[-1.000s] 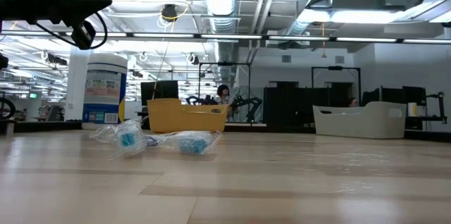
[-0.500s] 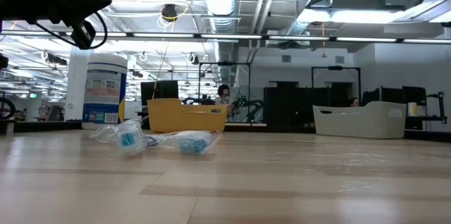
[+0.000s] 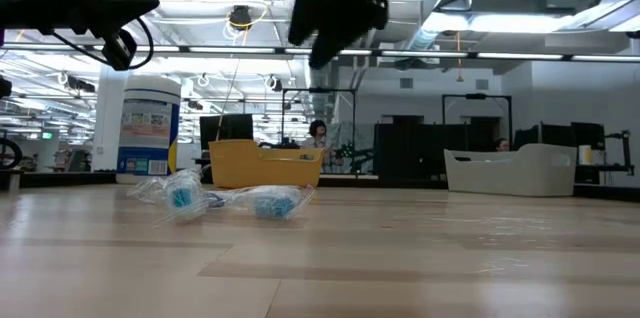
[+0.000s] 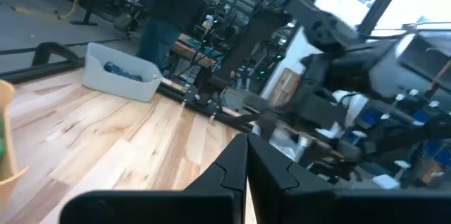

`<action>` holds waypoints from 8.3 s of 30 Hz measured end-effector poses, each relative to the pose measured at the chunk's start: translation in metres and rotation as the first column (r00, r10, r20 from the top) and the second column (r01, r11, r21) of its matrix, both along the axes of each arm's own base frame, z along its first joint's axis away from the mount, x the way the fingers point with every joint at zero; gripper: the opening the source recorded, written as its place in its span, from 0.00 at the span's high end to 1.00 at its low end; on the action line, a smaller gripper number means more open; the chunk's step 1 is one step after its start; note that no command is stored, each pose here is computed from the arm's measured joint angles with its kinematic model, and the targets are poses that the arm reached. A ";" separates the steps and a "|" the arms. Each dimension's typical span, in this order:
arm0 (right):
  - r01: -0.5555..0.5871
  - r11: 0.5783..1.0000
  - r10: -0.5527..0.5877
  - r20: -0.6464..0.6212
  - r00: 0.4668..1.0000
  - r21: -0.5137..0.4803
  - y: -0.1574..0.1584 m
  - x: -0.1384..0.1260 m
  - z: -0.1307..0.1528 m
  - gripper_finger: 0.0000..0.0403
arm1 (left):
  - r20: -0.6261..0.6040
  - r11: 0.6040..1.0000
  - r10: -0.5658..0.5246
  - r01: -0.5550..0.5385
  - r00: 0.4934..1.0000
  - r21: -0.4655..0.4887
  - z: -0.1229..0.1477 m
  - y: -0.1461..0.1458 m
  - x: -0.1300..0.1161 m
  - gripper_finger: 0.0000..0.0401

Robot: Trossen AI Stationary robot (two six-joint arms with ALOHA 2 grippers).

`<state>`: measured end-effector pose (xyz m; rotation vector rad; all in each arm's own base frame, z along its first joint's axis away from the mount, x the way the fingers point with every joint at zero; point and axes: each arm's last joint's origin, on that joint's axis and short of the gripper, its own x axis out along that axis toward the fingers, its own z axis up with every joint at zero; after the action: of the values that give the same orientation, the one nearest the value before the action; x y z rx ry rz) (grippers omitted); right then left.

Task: Pick & Place Travel size toiletries
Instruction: Put the blue toothbrush into the white bin

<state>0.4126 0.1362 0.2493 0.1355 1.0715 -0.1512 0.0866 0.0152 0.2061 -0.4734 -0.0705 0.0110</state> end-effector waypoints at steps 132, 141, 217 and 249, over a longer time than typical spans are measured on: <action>-0.169 0.919 0.392 -0.790 0.471 0.355 0.147 -0.259 0.039 0.81 | -0.019 0.998 -0.048 0.048 0.999 0.034 -0.001 0.000 0.004 1.00; -0.290 0.881 0.472 -0.732 0.491 0.373 0.139 -0.246 0.038 0.81 | -0.019 0.998 -0.047 0.048 0.999 0.034 -0.001 0.000 0.004 1.00; -0.817 0.576 0.747 -0.396 0.534 -0.014 0.006 0.013 -0.103 0.54 | -0.033 0.998 -0.055 0.057 0.998 0.038 -0.001 0.000 0.005 1.00; -0.382 0.920 0.366 -0.532 0.763 0.086 0.013 -0.057 0.034 0.98 | -0.041 0.996 -0.079 0.081 0.996 0.035 -0.002 -0.001 0.007 1.00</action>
<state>0.3559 0.1488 0.2830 -0.1642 1.6425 0.1743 0.0932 0.0145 0.2040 -0.4385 -0.0128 -0.0593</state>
